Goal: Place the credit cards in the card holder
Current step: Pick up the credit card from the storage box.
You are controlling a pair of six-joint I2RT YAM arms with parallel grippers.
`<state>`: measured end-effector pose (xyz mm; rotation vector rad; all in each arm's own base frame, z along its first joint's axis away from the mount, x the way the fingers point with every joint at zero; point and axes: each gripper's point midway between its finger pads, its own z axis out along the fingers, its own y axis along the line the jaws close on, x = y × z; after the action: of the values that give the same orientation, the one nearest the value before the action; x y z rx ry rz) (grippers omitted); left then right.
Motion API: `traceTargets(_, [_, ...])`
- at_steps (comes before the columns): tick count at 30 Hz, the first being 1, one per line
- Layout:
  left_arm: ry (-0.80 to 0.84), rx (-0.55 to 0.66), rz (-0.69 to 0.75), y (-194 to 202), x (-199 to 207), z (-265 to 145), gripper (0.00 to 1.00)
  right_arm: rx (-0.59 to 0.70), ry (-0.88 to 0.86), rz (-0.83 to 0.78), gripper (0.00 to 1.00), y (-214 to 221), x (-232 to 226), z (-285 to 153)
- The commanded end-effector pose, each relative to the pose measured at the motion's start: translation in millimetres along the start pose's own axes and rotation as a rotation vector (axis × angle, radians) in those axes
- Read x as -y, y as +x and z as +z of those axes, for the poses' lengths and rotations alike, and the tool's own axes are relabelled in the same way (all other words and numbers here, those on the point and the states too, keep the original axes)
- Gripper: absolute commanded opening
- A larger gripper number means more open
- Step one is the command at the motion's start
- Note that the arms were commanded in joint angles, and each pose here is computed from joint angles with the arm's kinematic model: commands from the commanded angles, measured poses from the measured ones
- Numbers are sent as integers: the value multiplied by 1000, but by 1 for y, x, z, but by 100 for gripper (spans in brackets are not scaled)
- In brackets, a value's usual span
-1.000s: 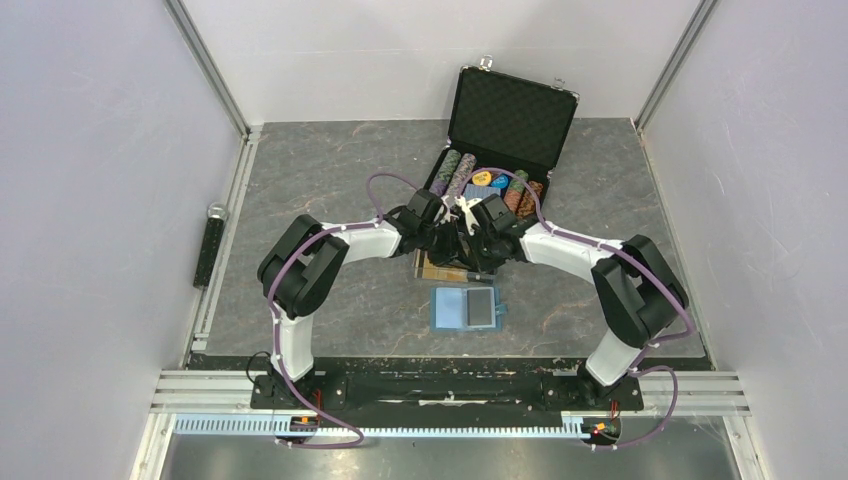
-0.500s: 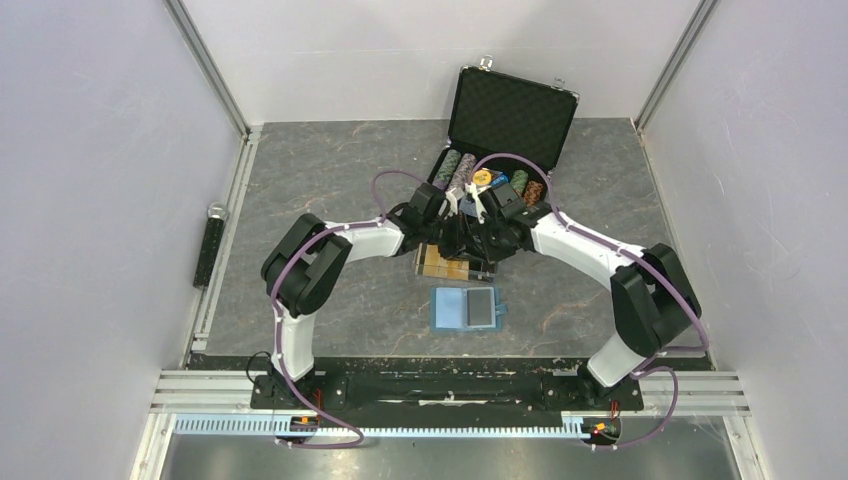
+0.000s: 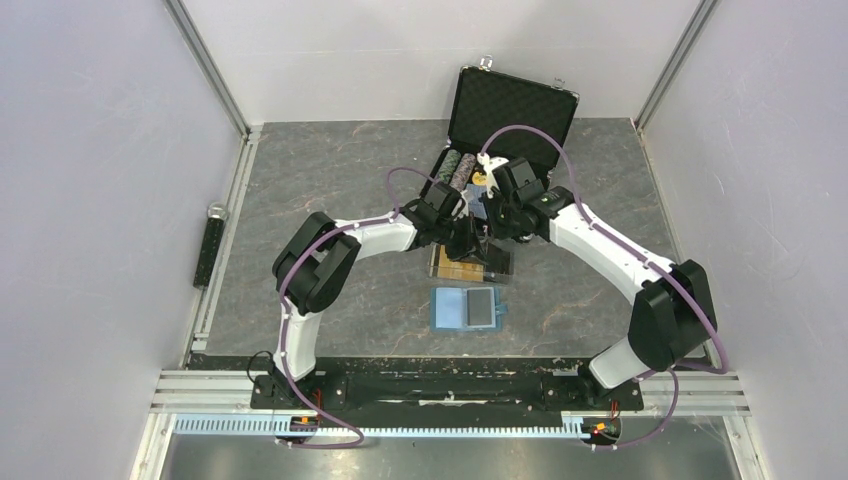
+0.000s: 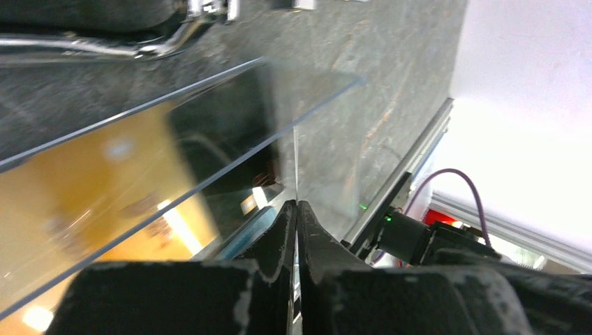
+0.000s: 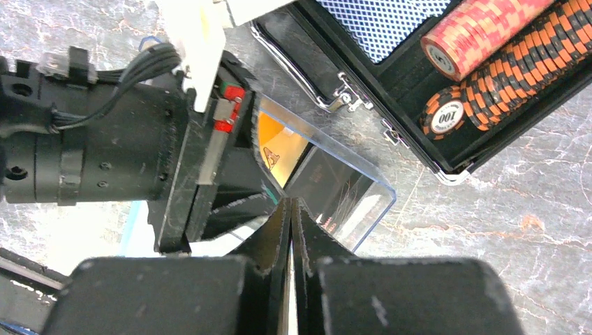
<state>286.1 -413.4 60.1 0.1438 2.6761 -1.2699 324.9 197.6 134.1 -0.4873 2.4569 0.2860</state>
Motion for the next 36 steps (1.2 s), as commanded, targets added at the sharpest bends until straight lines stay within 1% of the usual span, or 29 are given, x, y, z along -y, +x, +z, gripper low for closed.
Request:
traceTargets(1, [-161, 37, 49, -7, -14, -17, 2, 55, -11, 20, 0, -17, 0, -16])
traceTargets(3, [-167, 40, 55, -8, -13, -19, 4, 60, -15, 22, 0, -19, 0, -17])
traceTargets(5, [-106, 36, 63, -8, -4, -15, 6, 63, -16, 24, 0, -20, 0, -18])
traceTargets(6, [-74, 31, 57, -7, 1, -13, 3, 64, -18, 27, 0, -20, 1, -18])
traceTargets(8, [-25, 41, 57, -8, 10, -13, 2, 65, -26, 32, 0, -20, 1, -19])
traceTargets(12, [0, 111, 109, -18, 27, -32, 2, 78, -54, 79, 0, -22, 5, -25])
traceTargets(14, [16, 159, 133, -24, 39, -49, 2, 91, -85, 106, 0, -23, 7, -28])
traceTargets(15, [22, 183, 139, -28, 43, -56, 2, 101, -107, 115, 3, -25, 6, -30])
traceTargets(16, [30, 210, 145, -31, 48, -66, 2, 110, -121, 127, 10, -27, 7, -32])
traceTargets(17, [36, 235, 147, -34, 52, -76, 2, 118, -138, 136, 20, -28, 7, -35])
traceTargets(19, [56, 278, 146, -39, 57, -94, 2, 139, -180, 141, 34, -32, 6, -41])
traceTargets(22, [84, 335, 135, -43, 60, -121, 2, 174, -263, 157, 59, -37, -1, -53])
traceTargets(24, [130, 369, 125, -45, 65, -139, 2, 197, -342, 177, 72, -41, -8, -62])
traceTargets(26, [206, 413, 122, -47, 75, -160, 2, 222, -435, 202, 78, -45, -17, -70])
traceTargets(28, [285, 445, 105, -47, 82, -177, 2, 230, -536, 225, 81, -47, -29, -76])
traceTargets(32, [427, 470, 86, -42, 99, -204, 2, 243, -719, 260, 78, -51, -50, -84])
traceTargets(36, [470, 471, 99, -36, 111, -217, 2, 272, -852, 298, 75, -58, -65, -94])
